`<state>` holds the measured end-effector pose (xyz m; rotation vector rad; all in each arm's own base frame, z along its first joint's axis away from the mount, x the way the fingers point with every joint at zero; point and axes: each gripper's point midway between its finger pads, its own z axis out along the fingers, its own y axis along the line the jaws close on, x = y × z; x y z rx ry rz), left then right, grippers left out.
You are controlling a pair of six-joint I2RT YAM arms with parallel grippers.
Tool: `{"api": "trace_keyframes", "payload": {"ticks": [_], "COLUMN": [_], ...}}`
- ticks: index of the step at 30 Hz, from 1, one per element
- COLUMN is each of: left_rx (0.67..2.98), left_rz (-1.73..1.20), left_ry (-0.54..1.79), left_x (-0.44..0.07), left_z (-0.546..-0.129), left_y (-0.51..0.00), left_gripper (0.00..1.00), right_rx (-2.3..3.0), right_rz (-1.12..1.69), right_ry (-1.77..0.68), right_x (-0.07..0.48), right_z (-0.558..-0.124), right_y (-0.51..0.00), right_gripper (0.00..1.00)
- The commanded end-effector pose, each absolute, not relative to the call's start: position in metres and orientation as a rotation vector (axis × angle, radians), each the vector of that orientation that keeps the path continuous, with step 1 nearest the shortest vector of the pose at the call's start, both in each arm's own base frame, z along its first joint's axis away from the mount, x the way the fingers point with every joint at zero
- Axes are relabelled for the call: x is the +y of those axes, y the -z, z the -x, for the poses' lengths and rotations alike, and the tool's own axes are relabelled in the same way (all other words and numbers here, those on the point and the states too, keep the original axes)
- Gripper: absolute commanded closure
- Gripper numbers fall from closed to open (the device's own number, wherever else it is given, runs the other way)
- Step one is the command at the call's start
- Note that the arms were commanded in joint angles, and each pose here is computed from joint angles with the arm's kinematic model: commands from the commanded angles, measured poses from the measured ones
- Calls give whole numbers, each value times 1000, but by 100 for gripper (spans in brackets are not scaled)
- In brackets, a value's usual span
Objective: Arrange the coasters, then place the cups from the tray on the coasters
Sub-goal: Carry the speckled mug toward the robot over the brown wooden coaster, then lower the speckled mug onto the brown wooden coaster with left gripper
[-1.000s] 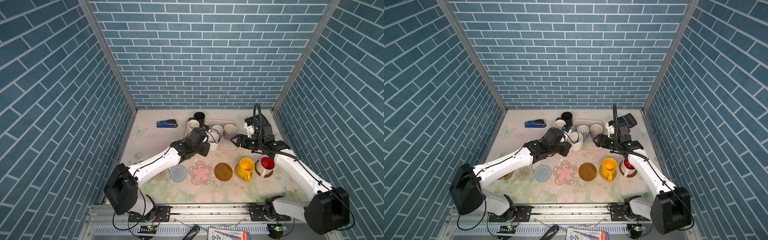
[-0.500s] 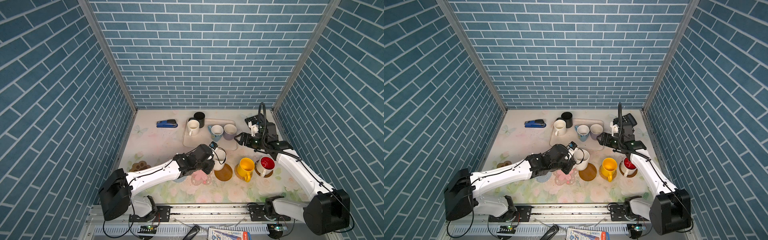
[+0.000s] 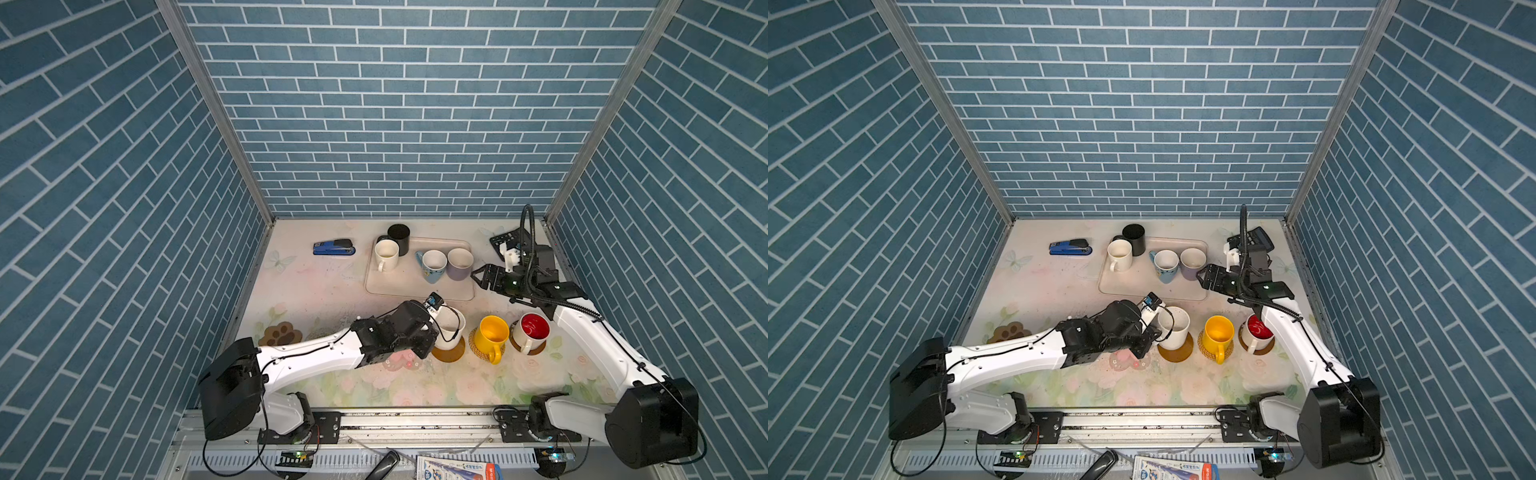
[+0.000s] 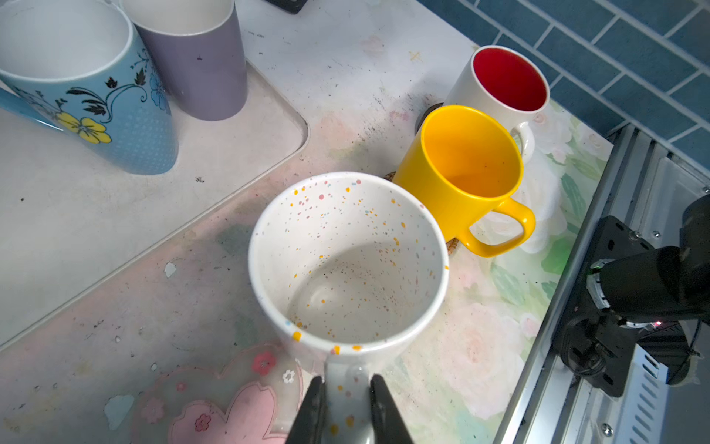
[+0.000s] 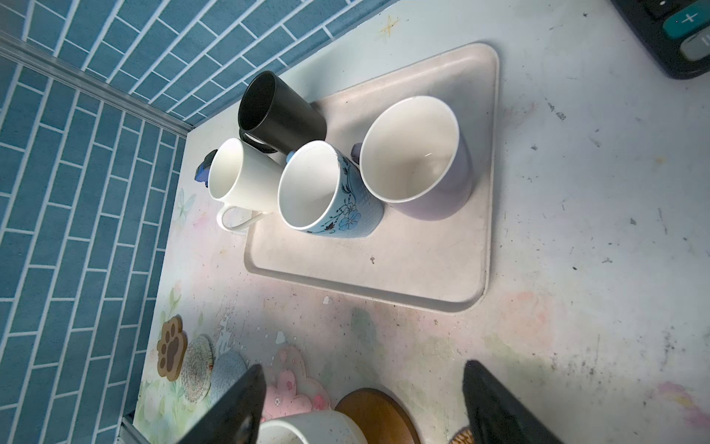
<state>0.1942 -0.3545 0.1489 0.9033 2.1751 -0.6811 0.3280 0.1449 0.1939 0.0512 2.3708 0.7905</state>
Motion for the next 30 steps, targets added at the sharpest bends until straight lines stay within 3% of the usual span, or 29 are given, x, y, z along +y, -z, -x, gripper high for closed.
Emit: {"api": "trace_keyframes", "payload": {"ticks": [1, 21, 30], "left_rx": [2036, 2109, 2133], "left_rz": [-852, -928, -911], "left_ry": [799, 700, 652], "left_x": [-377, -386, -374], "left_z": [-200, -185, -183], "left_y": [-185, -133, -122], "left_gripper": [100, 100, 92], "right_rx": [2399, 2414, 2416], "right_rz": [-89, -89, -85], "right_ry": [-790, -808, -819], "right_x": [142, 143, 144], "right_z": [-327, -325, -326], "right_y": [-179, -172, -172], "right_gripper": [19, 20, 19]}}
